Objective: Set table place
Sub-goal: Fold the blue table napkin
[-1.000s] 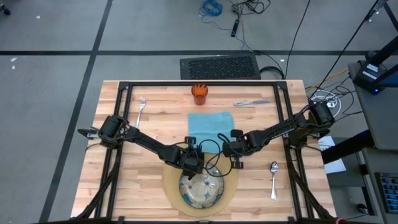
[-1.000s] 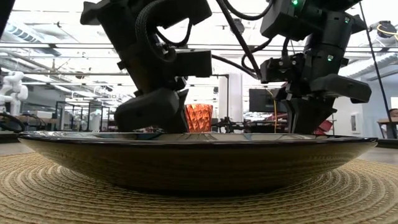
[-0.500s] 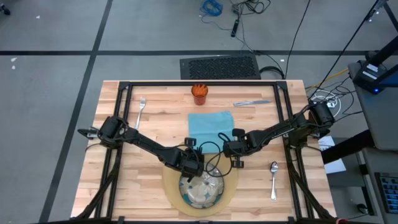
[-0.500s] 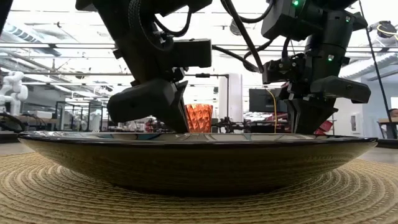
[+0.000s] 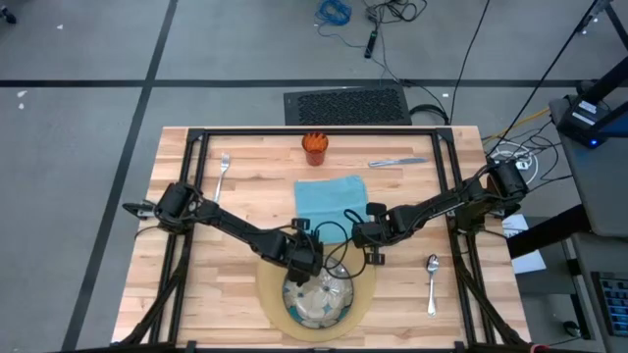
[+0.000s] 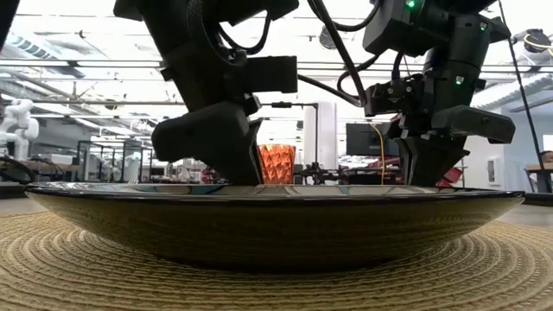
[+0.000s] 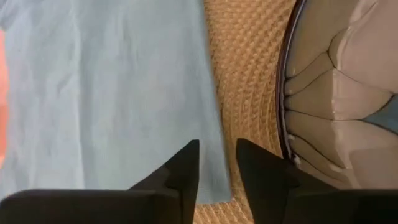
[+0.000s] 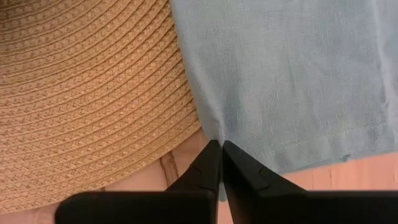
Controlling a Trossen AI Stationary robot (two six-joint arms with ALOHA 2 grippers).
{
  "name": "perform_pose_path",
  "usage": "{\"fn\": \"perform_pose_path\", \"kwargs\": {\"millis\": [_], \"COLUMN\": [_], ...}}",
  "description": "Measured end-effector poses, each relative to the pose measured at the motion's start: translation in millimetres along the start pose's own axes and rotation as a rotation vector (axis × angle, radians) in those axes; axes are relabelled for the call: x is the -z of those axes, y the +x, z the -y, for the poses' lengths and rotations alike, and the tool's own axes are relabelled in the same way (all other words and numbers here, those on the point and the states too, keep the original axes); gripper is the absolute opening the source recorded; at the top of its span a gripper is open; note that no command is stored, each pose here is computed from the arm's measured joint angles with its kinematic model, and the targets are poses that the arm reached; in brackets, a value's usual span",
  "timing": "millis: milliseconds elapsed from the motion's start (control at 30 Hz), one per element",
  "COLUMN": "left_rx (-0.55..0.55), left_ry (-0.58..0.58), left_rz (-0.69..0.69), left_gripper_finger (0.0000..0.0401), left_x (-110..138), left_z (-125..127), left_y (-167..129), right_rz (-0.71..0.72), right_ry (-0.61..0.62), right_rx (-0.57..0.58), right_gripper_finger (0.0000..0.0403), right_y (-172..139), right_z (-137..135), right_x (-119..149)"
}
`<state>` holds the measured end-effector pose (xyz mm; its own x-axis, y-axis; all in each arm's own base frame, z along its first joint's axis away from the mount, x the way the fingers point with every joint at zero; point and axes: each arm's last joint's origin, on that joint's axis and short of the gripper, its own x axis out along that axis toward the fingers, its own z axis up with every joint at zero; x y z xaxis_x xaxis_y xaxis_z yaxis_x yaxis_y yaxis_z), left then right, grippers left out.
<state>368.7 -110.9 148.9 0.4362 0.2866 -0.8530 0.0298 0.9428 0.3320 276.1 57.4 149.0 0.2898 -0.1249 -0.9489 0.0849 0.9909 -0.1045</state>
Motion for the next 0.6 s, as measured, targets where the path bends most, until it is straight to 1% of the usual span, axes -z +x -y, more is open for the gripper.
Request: {"fn": "perform_pose_path", "kwargs": {"millis": [67,167,400,600], "left_rx": [0.000,0.000,0.001,-0.009], "left_ry": [-0.037,-0.061,-0.054,-0.054], "left_rz": [-0.003,-0.006,-0.025,-0.059], "left_gripper_finger": [0.0107,0.0113,0.0115,0.0115], "left_x": [0.3,1.2,3.2,8.5], "left_z": [0.0,0.4,0.7,-4.1], "left_y": [0.0,0.2,0.0,4.3], "right_rz": [-0.001,-0.001,-0.002,-0.002], "right_ry": [-0.001,-0.012,-0.010,-0.011], "right_rx": [0.000,0.000,0.002,0.002], "right_gripper_finger": [0.0000,0.0000,0.0000,0.0000], "right_y": [0.0,0.0,0.5,0.4], "right_z": [-0.1,0.0,2.5,2.3], "right_x": [0.1,0.1,-0.6,-0.5]}}
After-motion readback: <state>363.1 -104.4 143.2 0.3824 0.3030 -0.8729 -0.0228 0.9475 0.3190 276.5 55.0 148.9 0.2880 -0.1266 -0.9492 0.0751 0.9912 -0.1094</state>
